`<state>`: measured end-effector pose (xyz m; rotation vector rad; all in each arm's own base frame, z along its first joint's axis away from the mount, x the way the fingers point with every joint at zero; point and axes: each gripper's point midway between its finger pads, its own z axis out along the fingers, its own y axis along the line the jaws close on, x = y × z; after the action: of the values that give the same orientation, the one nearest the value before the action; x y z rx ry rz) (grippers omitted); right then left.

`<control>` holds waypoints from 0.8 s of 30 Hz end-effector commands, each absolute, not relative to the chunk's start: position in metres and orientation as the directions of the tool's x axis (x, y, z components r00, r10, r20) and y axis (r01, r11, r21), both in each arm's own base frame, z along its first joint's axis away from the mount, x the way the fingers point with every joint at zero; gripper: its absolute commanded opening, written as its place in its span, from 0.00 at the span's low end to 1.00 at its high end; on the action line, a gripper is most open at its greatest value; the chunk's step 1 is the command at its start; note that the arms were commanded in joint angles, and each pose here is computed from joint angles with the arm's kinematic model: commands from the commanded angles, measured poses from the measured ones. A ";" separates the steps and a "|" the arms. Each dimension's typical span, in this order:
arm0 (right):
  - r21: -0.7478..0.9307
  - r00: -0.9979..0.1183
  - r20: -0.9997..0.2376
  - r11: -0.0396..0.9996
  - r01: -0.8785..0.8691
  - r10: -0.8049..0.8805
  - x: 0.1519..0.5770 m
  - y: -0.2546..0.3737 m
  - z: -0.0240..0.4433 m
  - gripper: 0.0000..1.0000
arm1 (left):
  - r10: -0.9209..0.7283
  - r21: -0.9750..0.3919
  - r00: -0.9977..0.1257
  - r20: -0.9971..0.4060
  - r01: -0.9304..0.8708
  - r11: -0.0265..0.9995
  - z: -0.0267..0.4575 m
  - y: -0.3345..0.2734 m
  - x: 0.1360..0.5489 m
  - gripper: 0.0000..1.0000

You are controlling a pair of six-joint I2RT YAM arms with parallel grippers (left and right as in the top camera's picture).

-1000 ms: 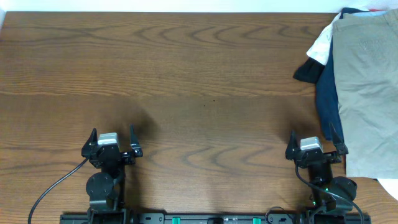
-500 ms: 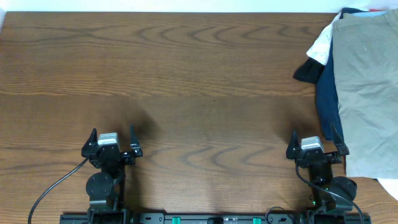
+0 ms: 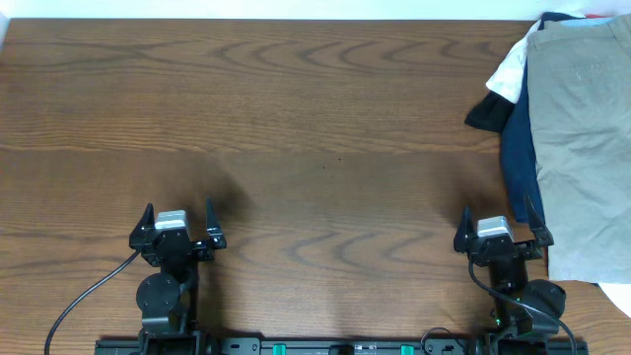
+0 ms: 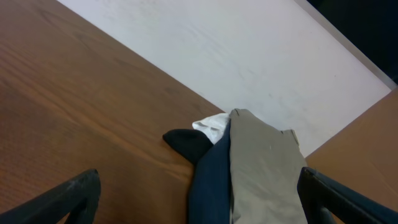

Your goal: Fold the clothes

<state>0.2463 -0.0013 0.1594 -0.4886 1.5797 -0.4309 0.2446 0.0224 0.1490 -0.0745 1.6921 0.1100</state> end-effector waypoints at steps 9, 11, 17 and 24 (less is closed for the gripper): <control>-0.538 -0.056 -0.840 0.842 -0.041 -0.539 0.246 -0.004 0.158 0.99 | 0.023 0.050 -0.185 -0.982 -0.142 0.989 0.131 0.028 0.243 0.98; -0.537 -0.056 -0.841 0.842 -0.041 -0.539 0.246 -0.004 0.158 0.99 | 0.023 0.050 -0.186 -0.982 -0.142 0.989 0.131 0.028 0.243 0.98; -0.503 -0.046 -0.862 0.863 -0.054 -0.505 0.246 -0.001 0.159 0.99 | 0.023 0.050 -0.185 -0.982 -0.143 0.988 0.131 0.028 0.243 0.98; -0.224 -0.044 -0.973 0.973 -0.046 -0.226 0.246 0.001 0.162 0.99 | -0.113 -0.087 -0.167 -0.979 -0.159 0.983 0.130 0.027 0.243 0.98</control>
<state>0.2463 0.0022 0.1617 -0.3539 1.5951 -0.2760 0.2447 0.0223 0.1490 -0.1039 1.6901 0.0834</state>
